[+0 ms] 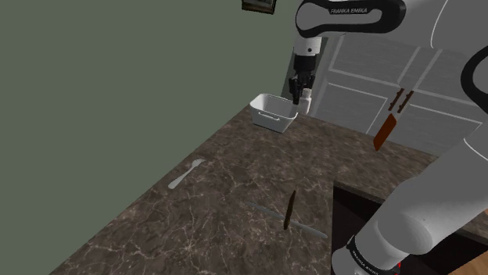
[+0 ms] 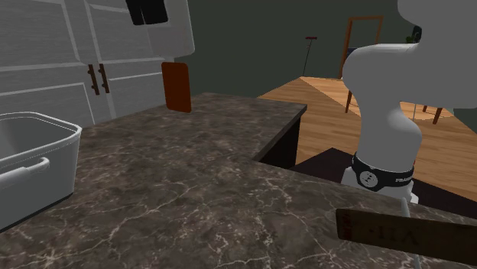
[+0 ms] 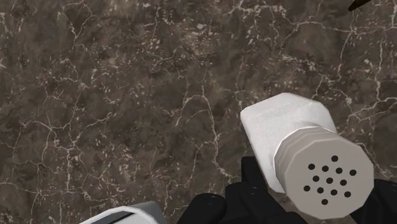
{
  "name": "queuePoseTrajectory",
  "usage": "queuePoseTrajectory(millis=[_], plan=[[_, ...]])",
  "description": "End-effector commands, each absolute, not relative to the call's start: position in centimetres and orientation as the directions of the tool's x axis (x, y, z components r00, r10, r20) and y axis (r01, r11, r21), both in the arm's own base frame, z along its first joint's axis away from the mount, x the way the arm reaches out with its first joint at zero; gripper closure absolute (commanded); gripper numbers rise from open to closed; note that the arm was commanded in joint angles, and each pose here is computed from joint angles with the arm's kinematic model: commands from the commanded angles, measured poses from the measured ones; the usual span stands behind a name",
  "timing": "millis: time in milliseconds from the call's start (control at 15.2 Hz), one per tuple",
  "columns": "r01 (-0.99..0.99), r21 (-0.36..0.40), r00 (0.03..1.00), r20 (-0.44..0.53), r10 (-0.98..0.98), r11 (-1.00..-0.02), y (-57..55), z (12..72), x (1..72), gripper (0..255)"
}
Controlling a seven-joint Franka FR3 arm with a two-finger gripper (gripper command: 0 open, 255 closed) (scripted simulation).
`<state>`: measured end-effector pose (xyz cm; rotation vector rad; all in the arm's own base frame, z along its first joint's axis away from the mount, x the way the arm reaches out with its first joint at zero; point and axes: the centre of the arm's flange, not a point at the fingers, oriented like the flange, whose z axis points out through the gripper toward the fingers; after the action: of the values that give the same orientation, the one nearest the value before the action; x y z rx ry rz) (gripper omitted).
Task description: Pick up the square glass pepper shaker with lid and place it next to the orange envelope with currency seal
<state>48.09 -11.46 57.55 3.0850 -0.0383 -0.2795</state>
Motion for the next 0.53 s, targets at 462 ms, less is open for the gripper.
queuePoseTrajectory(millis=[462], plan=[[-0.021,0.046,0.983,-0.179,-0.029,-0.999,-15.9,59.7,45.4,255]])
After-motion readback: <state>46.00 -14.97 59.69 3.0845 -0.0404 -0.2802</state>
